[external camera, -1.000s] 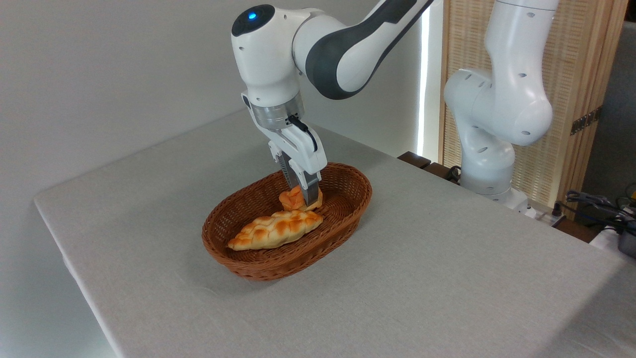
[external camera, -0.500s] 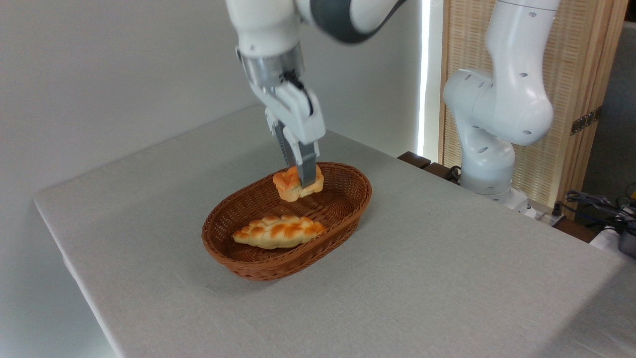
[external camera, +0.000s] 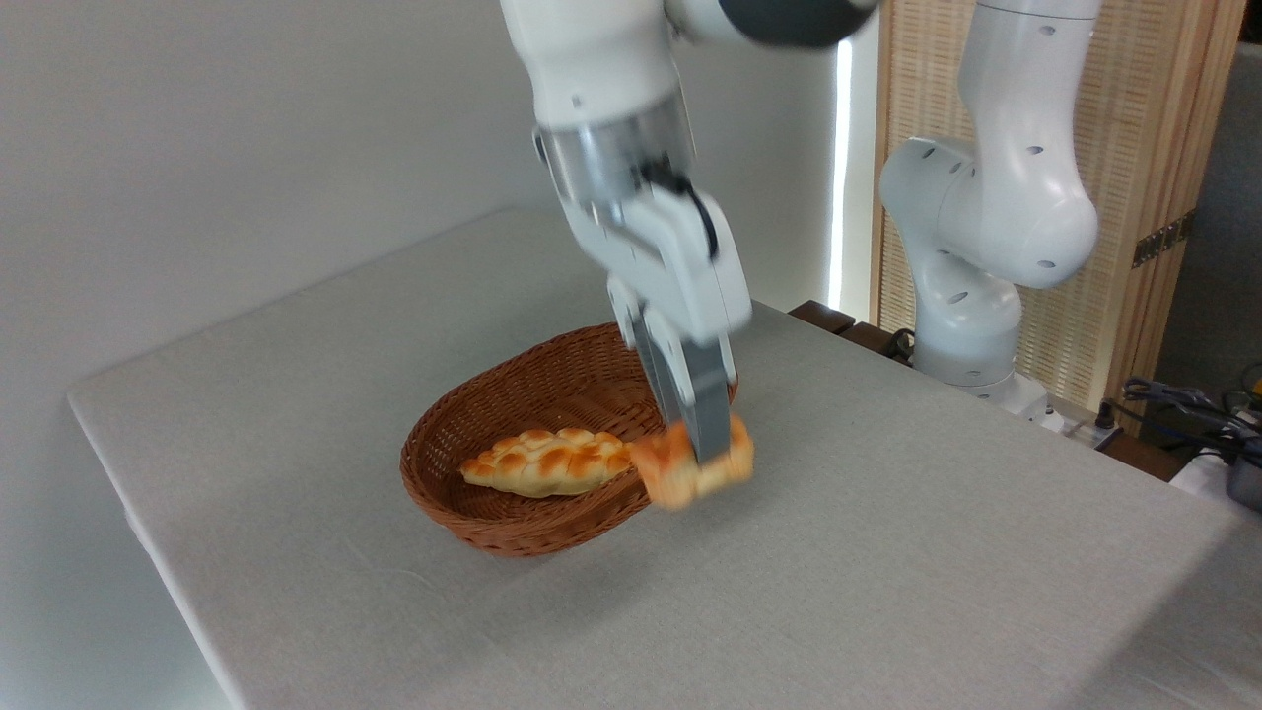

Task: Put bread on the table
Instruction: 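Carry the bun beside the basket and lower it to the table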

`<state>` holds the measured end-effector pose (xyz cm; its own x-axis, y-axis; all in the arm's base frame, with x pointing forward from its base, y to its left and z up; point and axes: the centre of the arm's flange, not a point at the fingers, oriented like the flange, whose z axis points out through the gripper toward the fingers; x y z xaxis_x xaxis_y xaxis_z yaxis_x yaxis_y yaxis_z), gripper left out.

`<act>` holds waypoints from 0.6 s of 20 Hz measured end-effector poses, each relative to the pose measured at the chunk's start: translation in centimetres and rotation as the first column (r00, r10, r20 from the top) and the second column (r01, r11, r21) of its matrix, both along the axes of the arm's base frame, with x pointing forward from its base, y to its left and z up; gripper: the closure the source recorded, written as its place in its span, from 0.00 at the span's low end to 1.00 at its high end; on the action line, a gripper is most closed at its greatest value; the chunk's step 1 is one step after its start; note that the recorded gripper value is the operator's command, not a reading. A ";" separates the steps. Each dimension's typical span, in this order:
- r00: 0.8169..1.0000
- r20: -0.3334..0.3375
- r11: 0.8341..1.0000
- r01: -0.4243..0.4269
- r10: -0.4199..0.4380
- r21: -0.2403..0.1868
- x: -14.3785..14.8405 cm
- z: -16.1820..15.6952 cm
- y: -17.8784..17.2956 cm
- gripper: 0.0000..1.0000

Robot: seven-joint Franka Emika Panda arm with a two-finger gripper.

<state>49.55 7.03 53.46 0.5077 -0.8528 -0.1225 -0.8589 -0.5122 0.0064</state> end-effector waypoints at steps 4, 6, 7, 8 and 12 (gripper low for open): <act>1.000 0.016 1.000 -0.008 0.008 0.014 1.9 -4.3 2.1 0.14; 1.000 0.007 1.000 0.006 -0.006 0.017 2.5 -6.3 1.3 0.11; 1.000 0.003 1.000 0.014 -0.014 0.007 2.7 -7.2 0.5 0.11; 1.000 0.003 1.000 0.017 -0.017 -0.013 3.0 -8.0 -0.4 0.11; 1.000 0.004 0.998 0.014 -0.014 -0.056 3.0 -9.9 -1.8 0.00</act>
<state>52.59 5.22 43.54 0.4963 -0.8652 -0.0720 -0.8659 -0.4993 0.0315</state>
